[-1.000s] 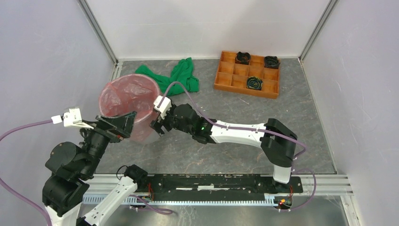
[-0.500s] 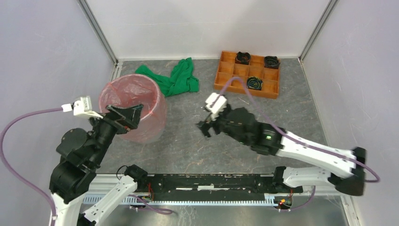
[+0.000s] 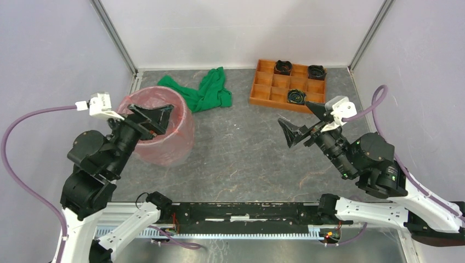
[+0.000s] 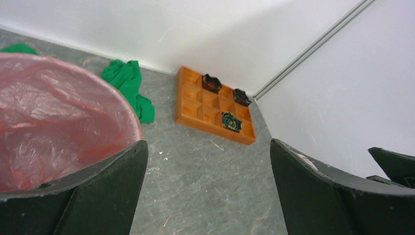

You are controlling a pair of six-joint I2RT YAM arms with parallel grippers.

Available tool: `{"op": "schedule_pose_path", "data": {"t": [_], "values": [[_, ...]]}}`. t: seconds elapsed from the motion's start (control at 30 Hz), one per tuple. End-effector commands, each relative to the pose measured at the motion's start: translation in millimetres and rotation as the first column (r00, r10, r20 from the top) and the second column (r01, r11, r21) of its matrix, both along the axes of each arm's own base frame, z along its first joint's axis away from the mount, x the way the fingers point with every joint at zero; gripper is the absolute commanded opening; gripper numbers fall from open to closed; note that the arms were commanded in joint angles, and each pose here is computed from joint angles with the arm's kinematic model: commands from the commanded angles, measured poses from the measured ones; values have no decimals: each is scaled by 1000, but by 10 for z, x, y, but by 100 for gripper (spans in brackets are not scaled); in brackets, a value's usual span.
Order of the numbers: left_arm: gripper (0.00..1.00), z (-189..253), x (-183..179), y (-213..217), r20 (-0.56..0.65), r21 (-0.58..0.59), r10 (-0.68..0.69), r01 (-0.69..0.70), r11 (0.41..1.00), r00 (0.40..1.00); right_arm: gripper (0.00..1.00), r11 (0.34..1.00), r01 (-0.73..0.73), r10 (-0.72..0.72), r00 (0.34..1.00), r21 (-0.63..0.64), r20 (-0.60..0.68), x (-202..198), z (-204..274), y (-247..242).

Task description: Put the trash bags into the trash bin

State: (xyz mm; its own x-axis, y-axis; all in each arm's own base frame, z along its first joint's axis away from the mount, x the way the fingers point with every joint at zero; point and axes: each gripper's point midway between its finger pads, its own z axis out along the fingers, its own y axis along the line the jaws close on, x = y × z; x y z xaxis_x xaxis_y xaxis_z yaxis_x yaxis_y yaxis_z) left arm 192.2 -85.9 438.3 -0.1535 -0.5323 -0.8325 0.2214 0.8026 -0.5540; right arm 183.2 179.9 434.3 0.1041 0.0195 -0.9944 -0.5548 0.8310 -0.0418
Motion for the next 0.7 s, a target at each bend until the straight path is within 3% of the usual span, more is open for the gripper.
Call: {"op": "schedule_pose_path", "data": {"t": [0.0, 0.67], "values": [[100, 307, -61, 84, 95, -1, 17, -17, 1000, 995, 98, 997, 54, -57, 996, 52, 67, 46, 292, -118], [100, 402, -88, 135, 117, -20, 37, -35, 999, 992, 98, 989, 99, -106, 992, 107, 63, 65, 272, -237]]}}
